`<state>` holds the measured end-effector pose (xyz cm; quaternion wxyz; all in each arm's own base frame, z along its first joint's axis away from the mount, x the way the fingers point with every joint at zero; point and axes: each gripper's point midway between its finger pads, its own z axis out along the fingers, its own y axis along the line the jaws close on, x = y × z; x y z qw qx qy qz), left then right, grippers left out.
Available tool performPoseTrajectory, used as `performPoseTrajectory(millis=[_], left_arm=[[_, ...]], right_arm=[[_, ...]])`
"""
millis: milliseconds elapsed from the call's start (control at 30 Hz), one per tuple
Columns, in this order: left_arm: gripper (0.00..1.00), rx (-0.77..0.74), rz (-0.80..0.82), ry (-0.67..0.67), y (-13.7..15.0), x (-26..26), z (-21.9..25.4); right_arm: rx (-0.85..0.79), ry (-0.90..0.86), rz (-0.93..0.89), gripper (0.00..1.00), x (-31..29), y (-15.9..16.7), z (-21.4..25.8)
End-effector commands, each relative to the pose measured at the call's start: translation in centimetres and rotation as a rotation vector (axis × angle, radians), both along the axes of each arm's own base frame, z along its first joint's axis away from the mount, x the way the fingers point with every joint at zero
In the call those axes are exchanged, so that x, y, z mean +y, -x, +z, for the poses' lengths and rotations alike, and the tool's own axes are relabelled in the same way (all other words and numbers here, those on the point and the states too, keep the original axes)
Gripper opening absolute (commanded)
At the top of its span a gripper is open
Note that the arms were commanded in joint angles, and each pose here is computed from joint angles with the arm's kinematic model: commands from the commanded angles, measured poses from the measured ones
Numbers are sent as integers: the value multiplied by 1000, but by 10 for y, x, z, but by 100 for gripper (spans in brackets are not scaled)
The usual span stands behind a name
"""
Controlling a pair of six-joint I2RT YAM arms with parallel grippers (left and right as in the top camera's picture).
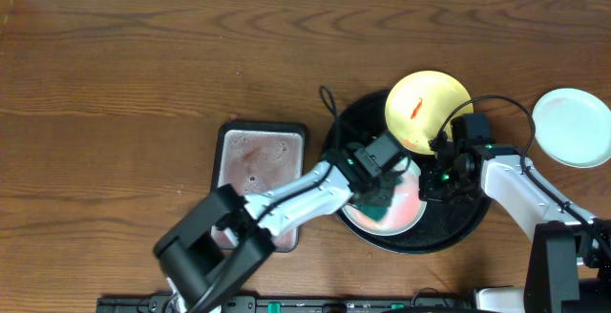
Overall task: Clean dirty plates on tray and stack at the side
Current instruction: 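Scrub the mint plate on the tray with the sponge in left gripper, then return the green sponge to the soapy tray with left gripper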
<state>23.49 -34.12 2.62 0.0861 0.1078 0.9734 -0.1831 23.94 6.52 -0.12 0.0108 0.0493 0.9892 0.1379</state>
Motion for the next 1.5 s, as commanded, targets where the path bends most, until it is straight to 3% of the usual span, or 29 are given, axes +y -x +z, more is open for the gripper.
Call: performPoseTrajectory(millis=[0, 233, 300, 367, 467, 500, 600, 833, 933, 1033, 1200, 1300, 1333, 1467], left_arm=[[8, -175, 42, -22, -37, 30, 41], [7, -332, -23, 85, -39, 35, 116], [8, -360, 0, 58, -40, 51, 128], [7, -389, 78, -60, -46, 90, 133], [8, -368, 167, -230, -51, 143, 124], [7, -299, 212, -305, -49, 173, 109], [7, -215, 294, -371, -46, 209, 80], [8, -44, 389, -269, -37, 233, 21], [22, -46, 418, -262, -40, 240, 23], [49, -66, 433, -245, -41, 243, 34], [73, -133, 439, -176, -41, 240, 64], [77, -162, 442, -157, -38, 241, 76], [82, -169, 444, -153, -37, 241, 79], [83, -169, 444, -152, -36, 242, 80]], right_arm=[[50, 95, -9, 1, -16, 13, -13], [50, 95, -9, 1, -16, 13, -13], [51, 95, -9, 1, -16, 14, -13], [51, 95, -9, 1, -16, 14, -13], [50, 95, -9, 1, -16, 13, -13], [50, 95, -9, 1, -16, 13, -13], [46, 94, -9, 1, -16, 12, -13], [-50, 53, 20, 1, -8, -8, -9], [-109, 44, 19, 1, -7, -17, 3], [-185, 72, 19, 1, -10, -23, 22], [-379, 189, 14, 1, -20, -33, 69], [-483, 311, -6, 1, -35, -35, 95], [-526, 357, -43, 1, -42, -36, 107], [-626, 434, -76, 1, -50, -41, 130]])
